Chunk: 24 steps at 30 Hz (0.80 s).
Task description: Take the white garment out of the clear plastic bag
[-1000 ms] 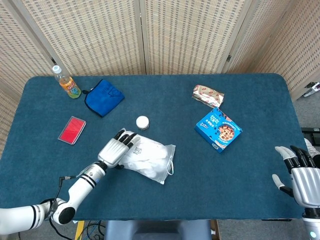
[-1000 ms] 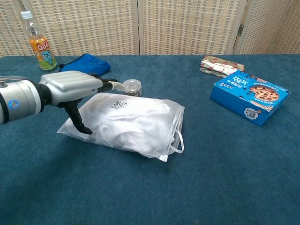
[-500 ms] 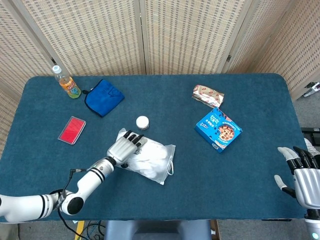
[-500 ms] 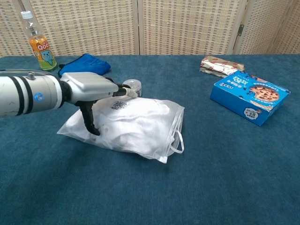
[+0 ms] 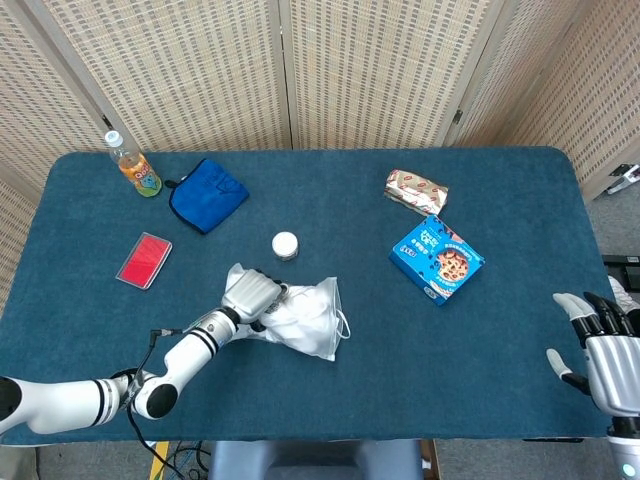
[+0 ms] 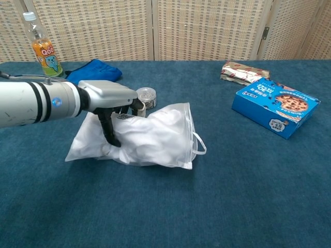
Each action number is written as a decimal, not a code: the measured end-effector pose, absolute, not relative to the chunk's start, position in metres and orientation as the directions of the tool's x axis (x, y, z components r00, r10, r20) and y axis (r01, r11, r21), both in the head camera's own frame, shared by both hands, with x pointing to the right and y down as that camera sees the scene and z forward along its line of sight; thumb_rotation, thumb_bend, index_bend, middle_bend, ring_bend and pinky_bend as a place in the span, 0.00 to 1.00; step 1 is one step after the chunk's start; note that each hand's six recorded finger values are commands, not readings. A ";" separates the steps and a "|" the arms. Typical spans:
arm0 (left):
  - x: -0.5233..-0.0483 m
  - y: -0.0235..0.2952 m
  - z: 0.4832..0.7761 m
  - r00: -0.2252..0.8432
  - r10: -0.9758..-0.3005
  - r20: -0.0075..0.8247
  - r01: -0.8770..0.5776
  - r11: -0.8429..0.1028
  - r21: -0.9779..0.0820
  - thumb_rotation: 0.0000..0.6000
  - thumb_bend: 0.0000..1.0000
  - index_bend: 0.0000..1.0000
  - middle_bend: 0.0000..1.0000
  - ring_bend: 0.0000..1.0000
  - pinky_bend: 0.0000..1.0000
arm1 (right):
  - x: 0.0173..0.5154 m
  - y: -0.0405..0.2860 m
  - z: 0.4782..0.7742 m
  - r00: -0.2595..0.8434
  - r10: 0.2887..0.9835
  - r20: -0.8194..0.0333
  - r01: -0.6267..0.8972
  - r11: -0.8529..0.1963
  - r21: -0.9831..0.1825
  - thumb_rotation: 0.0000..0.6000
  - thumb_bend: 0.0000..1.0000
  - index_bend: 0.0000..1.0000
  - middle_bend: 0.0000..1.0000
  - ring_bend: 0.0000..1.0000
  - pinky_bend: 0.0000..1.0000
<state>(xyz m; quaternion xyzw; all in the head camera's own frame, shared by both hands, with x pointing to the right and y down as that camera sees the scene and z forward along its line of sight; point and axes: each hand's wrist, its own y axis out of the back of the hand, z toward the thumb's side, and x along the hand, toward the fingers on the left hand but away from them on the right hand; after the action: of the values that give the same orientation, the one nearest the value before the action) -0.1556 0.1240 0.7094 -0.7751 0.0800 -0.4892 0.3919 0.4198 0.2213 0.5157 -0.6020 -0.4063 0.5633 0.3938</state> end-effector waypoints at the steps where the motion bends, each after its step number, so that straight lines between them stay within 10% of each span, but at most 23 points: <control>1: -0.157 0.123 0.710 0.510 -0.512 0.692 0.245 -0.684 -0.687 1.00 0.24 0.51 0.54 0.58 0.61 | 0.419 0.221 0.516 0.040 0.933 -0.357 0.045 -0.359 -0.932 1.00 0.24 0.18 0.21 0.12 0.16; 24: -0.174 0.120 0.666 0.664 -0.620 0.419 -0.183 -0.678 -0.712 1.00 0.29 0.54 0.61 0.62 0.68 | 0.324 0.197 0.545 0.332 0.868 -0.370 0.051 -0.408 -0.912 1.00 0.27 0.30 0.21 0.11 0.16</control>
<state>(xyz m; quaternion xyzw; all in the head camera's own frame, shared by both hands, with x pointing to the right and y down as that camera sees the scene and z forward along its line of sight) -0.1735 0.1202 0.6664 -0.8522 0.2354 -0.3356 0.3251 0.3241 0.1973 0.5445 -0.6927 -0.3317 0.4733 0.4314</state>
